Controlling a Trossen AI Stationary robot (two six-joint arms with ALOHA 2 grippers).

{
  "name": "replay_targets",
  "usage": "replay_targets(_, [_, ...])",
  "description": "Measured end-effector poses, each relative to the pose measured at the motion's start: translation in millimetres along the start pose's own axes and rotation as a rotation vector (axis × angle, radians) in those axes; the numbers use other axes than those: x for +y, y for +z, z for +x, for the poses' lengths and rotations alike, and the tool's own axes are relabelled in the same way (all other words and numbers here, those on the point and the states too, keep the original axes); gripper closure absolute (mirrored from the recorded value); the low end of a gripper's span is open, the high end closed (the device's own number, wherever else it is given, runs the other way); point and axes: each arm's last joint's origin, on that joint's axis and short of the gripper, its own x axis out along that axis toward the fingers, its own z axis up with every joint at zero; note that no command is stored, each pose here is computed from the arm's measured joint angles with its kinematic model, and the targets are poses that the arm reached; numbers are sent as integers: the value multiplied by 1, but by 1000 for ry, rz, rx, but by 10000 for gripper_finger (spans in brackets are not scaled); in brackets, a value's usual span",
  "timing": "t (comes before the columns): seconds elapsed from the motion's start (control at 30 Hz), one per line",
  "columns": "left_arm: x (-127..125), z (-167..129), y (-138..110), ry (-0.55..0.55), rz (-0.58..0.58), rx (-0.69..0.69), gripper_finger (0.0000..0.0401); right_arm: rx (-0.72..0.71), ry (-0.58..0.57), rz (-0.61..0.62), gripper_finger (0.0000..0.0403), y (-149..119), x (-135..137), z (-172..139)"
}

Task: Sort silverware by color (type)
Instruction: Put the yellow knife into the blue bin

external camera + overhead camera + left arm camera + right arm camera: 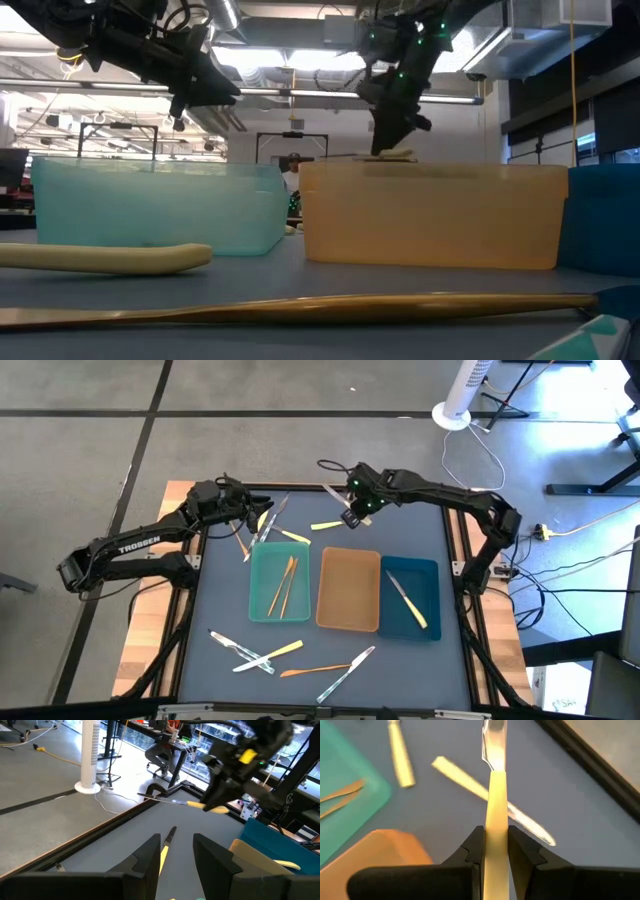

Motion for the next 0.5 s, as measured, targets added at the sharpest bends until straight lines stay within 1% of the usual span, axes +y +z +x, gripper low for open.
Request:
replay_targets(0.13, [0, 0, 0, 0, 0, 0, 291, 8, 15, -27, 352, -8, 15, -14])
replay_targets(0.37, [0, 0, 0, 0, 0, -1, 291, 1, 8, -8, 352, -26, 38, -45])
replay_targets(0.5, [0, 0, 0, 0, 0, -1, 291, 22, -20, 15, 352, -39, 51, -58])
